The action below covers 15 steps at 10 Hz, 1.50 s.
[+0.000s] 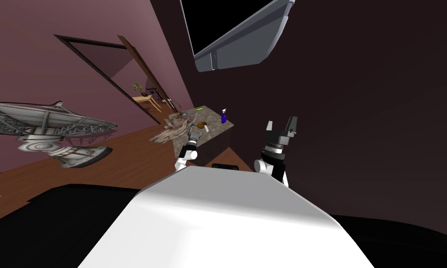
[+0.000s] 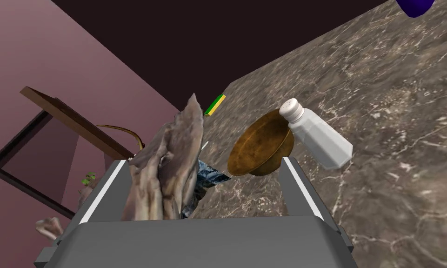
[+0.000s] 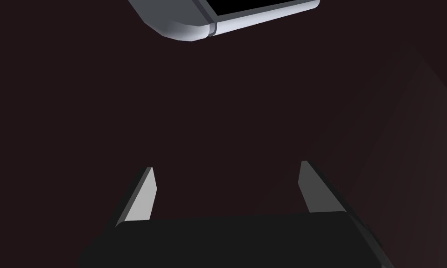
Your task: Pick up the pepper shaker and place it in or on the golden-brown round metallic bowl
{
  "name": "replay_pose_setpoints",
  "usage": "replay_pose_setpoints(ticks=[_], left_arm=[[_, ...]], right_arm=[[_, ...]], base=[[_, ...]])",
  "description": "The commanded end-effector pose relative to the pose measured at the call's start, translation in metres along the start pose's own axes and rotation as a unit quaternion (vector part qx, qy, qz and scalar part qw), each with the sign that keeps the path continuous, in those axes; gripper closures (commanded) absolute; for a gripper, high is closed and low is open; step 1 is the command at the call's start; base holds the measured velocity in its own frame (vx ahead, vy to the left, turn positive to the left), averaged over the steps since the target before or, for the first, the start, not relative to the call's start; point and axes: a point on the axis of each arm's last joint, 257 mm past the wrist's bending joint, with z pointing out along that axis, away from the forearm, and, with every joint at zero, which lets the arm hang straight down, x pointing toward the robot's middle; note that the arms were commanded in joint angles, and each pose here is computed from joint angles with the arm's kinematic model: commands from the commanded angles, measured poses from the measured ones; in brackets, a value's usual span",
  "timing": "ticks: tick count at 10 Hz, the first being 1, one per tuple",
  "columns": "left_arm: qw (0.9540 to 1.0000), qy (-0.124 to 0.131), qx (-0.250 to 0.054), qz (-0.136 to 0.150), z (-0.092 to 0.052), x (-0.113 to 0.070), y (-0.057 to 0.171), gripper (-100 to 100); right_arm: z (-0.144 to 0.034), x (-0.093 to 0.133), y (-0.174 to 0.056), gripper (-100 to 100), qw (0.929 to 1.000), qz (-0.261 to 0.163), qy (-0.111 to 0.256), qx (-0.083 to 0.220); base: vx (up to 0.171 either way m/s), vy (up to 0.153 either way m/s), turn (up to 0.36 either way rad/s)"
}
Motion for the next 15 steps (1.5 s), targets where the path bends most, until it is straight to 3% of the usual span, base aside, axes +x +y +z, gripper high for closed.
replay_pose_setpoints(ticks=[1,5,6,8,9,11,15], left_arm=[[0.9996,-0.011,-0.008,-0.027,0.002,-0.009,0.009,-100],[0.9924,-0.043,-0.028,-0.112,0.007,-0.031,0.035,-100],[0.9862,-0.056,-0.034,-0.152,0.009,-0.037,0.047,-100],[0.9786,-0.068,-0.038,-0.191,0.01,-0.041,0.059,-100],[0.9693,-0.079,-0.04,-0.229,0.01,-0.043,0.072,-100],[0.9582,-0.09,-0.04,-0.268,0.01,-0.041,0.087,-100],[0.9313,-0.11,-0.036,-0.345,0.007,-0.03,0.118,-100]], right_arm=[[0.0,0.0,0.0,0,1.0,0.0,0.0,0.0],[0.0,0.0,0.0,0,1.0,0.0,0.0,0.0],[0.0,0.0,0.0,0,1.0,0.0,0.0,0.0],[0.0,0.0,0.0,0,1.0,0.0,0.0,0.0],[0.0,0.0,0.0,0,1.0,0.0,0.0,0.0],[0.0,0.0,0.0,0,1.0,0.0,0.0,0.0],[0.0,0.0,0.0,0,1.0,0.0,0.0,0.0]], base=[[0.035,-0.013,0.051],[0.074,-0.034,0.063],[0.153,-0.058,0.082],[0.137,-0.051,0.06],[0.134,-0.038,0.067],[0.127,-0.038,0.053],[0.077,0.026,0.039]])
